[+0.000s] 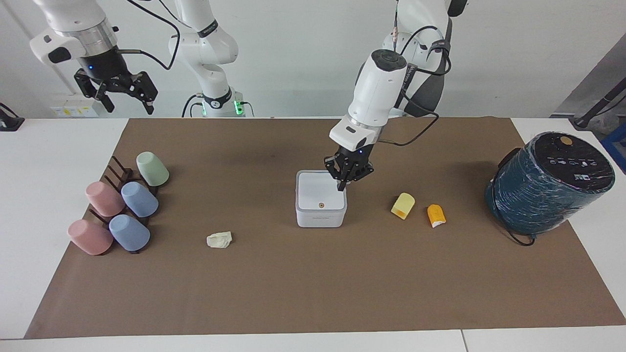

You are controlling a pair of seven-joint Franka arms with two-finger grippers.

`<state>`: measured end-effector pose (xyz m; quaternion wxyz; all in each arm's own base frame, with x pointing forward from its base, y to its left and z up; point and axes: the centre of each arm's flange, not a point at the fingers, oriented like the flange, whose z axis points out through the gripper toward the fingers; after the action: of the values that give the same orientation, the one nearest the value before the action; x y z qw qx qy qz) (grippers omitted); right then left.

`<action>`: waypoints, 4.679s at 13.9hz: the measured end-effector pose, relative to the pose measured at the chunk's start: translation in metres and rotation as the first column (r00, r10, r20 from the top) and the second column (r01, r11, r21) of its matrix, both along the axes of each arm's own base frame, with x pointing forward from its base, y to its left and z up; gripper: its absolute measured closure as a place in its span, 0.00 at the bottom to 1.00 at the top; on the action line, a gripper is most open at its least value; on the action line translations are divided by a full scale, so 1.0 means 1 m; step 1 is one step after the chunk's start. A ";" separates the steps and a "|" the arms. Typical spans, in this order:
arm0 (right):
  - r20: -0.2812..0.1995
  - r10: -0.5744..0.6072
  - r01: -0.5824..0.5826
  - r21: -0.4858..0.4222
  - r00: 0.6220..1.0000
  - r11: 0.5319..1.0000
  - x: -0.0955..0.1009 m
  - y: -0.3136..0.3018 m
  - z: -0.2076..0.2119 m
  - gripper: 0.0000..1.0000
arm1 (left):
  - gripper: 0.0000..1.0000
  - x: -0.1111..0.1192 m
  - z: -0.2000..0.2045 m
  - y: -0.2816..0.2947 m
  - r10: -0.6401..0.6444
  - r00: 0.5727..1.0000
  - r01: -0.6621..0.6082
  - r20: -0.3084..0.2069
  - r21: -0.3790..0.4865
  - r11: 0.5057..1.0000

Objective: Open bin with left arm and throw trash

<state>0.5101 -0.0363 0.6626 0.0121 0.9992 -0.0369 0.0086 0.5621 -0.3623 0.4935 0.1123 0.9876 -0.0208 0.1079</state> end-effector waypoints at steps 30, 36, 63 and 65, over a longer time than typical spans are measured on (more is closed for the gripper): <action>0.000 0.000 0.000 0.000 1.000 1.000 0.000 0.000 0.000 0.00 | 0.99 0.009 -0.076 -0.043 0.030 0.999 -0.031 -0.031 -0.015 0.999; 0.000 0.000 0.000 0.000 1.000 1.000 0.000 0.000 0.000 0.00 | 0.99 0.010 -0.078 -0.043 0.031 0.999 -0.032 -0.032 -0.014 0.999; 0.000 0.000 0.000 0.000 1.000 1.000 0.000 0.000 0.000 0.00 | 0.99 0.018 -0.037 -0.034 0.046 0.993 -0.042 -0.105 0.041 0.998; 0.000 0.000 0.000 0.000 1.000 1.000 0.000 0.000 0.000 0.00 | 0.99 0.017 -0.025 -0.032 0.046 0.991 -0.039 -0.127 0.058 0.998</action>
<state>0.5101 -0.0362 0.6626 0.0121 0.9992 -0.0368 0.0086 0.5795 -0.3941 0.4686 0.0839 0.9954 0.0045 0.0457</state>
